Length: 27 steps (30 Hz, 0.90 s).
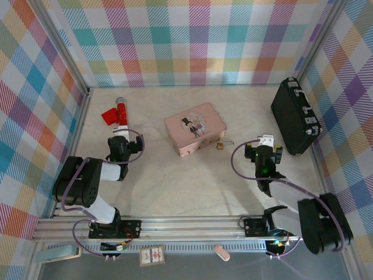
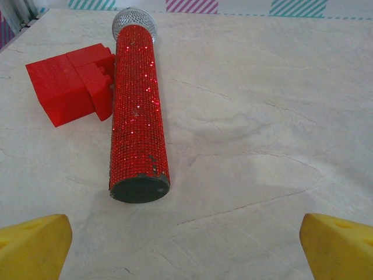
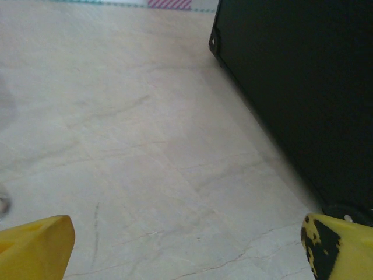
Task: Unlock the padlock with the key
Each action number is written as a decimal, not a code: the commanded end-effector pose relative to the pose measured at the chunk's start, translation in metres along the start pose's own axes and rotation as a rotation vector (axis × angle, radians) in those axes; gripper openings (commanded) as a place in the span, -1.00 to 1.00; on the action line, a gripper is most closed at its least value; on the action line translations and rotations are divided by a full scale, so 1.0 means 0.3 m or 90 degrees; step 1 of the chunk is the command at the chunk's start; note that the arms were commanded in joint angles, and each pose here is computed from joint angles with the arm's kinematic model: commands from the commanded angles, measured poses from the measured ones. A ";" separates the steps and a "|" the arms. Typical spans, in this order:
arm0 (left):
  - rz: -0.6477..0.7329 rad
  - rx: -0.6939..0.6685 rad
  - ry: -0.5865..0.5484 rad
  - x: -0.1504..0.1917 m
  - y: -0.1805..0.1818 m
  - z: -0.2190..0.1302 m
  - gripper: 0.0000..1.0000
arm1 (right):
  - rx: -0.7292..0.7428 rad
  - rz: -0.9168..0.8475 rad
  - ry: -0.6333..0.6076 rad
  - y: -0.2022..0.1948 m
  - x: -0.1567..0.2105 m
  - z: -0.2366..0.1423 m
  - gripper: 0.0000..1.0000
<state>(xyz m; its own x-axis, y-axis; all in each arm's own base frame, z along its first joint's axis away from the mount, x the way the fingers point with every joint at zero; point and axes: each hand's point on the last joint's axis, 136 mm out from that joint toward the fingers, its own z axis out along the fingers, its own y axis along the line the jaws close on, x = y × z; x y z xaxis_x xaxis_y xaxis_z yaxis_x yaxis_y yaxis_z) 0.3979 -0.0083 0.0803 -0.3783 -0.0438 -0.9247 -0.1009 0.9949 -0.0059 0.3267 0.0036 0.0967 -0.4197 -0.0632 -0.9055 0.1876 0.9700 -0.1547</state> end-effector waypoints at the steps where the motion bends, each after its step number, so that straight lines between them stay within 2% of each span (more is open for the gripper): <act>1: -0.011 0.005 -0.003 -0.008 0.001 0.001 0.99 | -0.052 0.031 -0.113 0.039 -0.145 0.015 0.98; 5: -0.011 0.005 -0.004 -0.011 0.000 0.001 0.99 | -0.072 0.032 -0.154 0.042 -0.156 0.048 0.98; 10: -0.011 0.005 -0.003 -0.010 0.002 0.002 0.99 | -0.172 0.031 -0.081 0.115 -0.090 0.163 0.98; 13: -0.011 0.004 -0.003 -0.009 0.003 0.002 0.99 | -0.163 0.064 -0.040 0.082 -0.087 0.205 0.97; 16: -0.012 0.005 -0.003 -0.009 0.002 0.002 0.99 | -0.157 0.068 -0.041 0.075 -0.090 0.206 0.97; 19: -0.012 0.005 -0.003 -0.010 0.002 0.002 0.99 | -0.112 0.089 -0.040 0.035 -0.087 0.213 0.98; 27: -0.011 0.005 -0.003 -0.010 0.002 0.002 0.99 | -0.112 0.088 -0.039 0.034 -0.087 0.212 0.98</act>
<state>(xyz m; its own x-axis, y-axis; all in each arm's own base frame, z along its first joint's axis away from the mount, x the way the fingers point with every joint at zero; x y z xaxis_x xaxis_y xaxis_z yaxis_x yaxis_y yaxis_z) 0.3979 -0.0088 0.0799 -0.3796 -0.0441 -0.9241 -0.0979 0.9952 -0.0073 0.3931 0.0034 0.0848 -0.3713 0.0464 -0.9273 0.0639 0.9977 0.0244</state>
